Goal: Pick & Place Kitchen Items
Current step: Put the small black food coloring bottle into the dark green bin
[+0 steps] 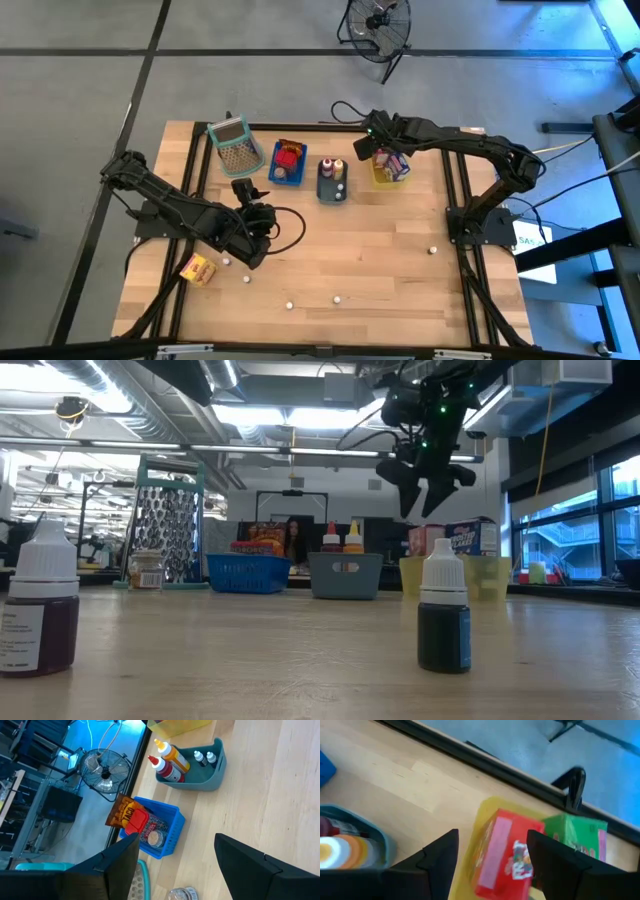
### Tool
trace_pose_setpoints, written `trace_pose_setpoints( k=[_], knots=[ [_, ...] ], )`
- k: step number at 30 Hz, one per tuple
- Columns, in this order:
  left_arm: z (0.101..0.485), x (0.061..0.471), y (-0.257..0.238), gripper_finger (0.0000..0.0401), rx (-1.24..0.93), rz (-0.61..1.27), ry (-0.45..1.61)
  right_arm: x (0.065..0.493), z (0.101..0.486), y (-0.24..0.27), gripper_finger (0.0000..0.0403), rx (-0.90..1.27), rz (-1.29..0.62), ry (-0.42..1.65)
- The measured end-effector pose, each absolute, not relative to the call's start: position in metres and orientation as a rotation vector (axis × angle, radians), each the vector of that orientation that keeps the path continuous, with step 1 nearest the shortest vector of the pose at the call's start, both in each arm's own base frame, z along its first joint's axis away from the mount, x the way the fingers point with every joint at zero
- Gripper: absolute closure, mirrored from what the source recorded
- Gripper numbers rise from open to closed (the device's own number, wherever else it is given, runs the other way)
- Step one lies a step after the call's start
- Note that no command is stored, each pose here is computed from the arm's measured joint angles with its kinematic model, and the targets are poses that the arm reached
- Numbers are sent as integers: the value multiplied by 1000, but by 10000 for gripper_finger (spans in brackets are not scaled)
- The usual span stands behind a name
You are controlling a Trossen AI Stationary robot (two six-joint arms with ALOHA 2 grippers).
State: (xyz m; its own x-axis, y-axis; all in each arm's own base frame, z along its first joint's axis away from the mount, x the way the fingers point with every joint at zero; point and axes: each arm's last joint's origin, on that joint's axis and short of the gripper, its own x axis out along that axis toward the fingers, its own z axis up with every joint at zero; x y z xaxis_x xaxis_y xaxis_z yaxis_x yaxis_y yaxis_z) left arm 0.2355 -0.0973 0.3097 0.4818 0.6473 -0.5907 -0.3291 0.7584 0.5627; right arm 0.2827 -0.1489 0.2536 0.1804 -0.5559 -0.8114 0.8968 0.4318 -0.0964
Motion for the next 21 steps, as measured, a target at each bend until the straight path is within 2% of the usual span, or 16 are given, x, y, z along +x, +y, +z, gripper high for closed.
trace_pose_setpoints(
  k=[13,21],
  knots=[
    [309,235,-98,147,396,607,891,288,321,-129,165,365,-987,980],
    [304,232,-102,147,299,498,999,293,343,-71,165,290,-606,1169]
  ],
)
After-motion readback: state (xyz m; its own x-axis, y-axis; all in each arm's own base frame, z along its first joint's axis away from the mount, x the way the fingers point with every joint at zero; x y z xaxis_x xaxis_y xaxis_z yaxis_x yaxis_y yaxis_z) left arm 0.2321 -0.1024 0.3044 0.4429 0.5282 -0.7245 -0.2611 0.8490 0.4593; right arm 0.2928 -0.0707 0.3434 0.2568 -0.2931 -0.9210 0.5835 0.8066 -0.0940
